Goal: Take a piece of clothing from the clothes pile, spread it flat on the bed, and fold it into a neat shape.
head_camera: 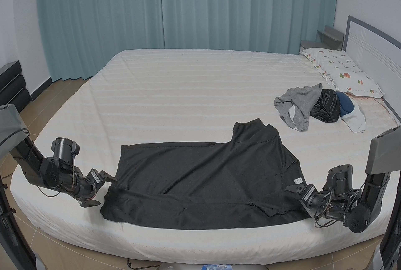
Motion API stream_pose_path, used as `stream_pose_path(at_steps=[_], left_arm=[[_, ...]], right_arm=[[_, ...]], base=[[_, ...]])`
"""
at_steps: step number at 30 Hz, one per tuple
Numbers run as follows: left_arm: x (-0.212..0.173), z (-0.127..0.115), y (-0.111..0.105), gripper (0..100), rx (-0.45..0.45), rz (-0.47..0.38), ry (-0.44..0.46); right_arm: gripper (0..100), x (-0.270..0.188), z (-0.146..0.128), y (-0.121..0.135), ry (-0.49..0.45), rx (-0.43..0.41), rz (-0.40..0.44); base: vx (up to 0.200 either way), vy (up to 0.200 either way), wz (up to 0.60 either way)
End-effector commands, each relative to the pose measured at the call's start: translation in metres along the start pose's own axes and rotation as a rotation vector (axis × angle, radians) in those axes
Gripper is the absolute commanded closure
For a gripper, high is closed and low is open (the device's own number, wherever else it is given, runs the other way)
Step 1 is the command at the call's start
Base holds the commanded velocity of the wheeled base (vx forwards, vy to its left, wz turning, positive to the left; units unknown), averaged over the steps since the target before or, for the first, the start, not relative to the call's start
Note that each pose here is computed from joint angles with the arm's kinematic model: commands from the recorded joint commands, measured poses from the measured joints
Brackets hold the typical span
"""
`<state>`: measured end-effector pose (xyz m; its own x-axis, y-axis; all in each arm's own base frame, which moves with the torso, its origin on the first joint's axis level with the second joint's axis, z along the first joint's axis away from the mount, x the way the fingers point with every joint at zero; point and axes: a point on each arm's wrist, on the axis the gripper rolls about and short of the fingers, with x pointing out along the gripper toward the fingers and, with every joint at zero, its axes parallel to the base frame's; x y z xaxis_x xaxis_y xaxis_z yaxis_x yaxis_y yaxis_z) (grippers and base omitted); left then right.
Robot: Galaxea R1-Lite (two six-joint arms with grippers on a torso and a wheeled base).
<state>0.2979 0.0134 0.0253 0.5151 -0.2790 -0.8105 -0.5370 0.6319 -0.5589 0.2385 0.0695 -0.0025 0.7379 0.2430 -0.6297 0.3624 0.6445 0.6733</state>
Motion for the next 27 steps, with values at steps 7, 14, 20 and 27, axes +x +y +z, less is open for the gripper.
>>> stream_pose_path(at_steps=[7, 14, 20, 27], left_arm=[[-0.002, -0.001, 0.000, 0, -0.001, 0.000, -0.002], [-0.003, 0.002, -0.001, 0, -0.065, -0.010, -0.010], [-0.008, 0.002, -0.002, 0, -0.068, -0.021, -0.021], [-0.010, 0.000, -0.002, 0, -0.060, -0.022, -0.022]], right_arm=[[0, -0.013, 0.017, 0.009, -0.072, 0.024, 0.064], [0, -0.013, 0.019, 0.009, -0.076, 0.031, 0.065], [0, -0.013, 0.019, 0.009, -0.073, 0.032, 0.068], [0, -0.013, 0.019, 0.009, -0.074, 0.032, 0.070]], base=[[0.000, 0.000, 0.00], [0.000, 0.000, 0.00], [0.000, 0.133, 0.00], [0.000, 0.057, 0.00]])
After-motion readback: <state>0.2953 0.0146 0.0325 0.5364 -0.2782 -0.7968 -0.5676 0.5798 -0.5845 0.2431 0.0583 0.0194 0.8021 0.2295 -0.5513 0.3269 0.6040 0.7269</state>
